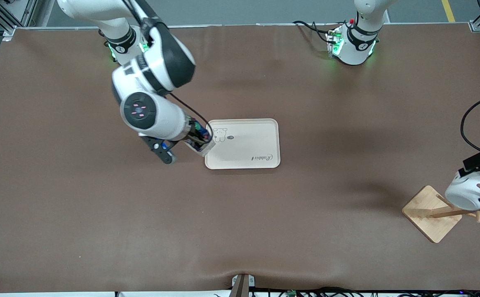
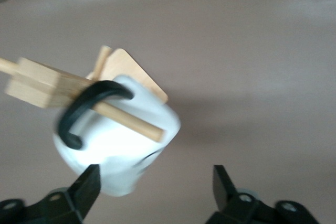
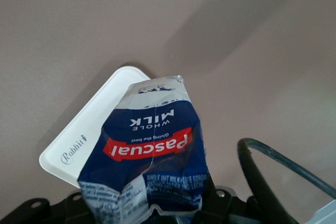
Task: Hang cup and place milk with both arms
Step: 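Hang the mug handle on the stand peg while the right gripper lifts milk, then release the mug and raise the left gripper while the right gripper carries milk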
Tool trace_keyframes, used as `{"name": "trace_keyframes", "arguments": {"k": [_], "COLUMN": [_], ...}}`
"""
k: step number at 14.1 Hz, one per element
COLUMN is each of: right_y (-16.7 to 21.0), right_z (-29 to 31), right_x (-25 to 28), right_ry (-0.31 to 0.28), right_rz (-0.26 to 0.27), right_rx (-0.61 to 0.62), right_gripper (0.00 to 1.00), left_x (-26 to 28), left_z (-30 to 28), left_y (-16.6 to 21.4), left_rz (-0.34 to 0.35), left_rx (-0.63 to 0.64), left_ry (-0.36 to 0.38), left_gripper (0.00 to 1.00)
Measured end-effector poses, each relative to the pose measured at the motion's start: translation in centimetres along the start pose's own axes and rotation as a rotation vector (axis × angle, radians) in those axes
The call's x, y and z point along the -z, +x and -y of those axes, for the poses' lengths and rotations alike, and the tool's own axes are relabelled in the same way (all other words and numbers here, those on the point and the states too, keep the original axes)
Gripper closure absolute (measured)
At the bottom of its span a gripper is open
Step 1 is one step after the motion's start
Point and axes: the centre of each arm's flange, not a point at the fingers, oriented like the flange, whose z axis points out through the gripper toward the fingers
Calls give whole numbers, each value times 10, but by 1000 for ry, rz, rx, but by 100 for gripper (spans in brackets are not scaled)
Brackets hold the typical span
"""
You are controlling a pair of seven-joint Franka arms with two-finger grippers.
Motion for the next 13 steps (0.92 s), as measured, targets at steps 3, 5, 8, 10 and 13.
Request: {"name": "trace_keyframes", "arguments": {"k": [3, 5, 8, 10, 13], "right_y": [41, 67, 110, 142, 186], "right_z": [-24, -37, -66, -94, -148], "right_x": [20, 27, 49, 65, 74], "right_ry": [-16, -51, -44, -35, -32], "right_rz": [-43, -115, -141, -133, -107], "right_rx": [110, 109, 136, 199, 260], "right_gripper": [33, 33, 33, 33, 33], "left_x": [18, 29, 47, 60, 82], "left_z": [-41, -60, -76, -89, -102], "left_y": [-5, -10, -19, -25, -37], "left_rz": [43, 66, 91, 106, 121], "left_rx": [75, 107, 140, 150, 144], "left_ry": [-8, -4, 11, 24, 48], "left_gripper": [0, 0, 0, 0, 0]}}
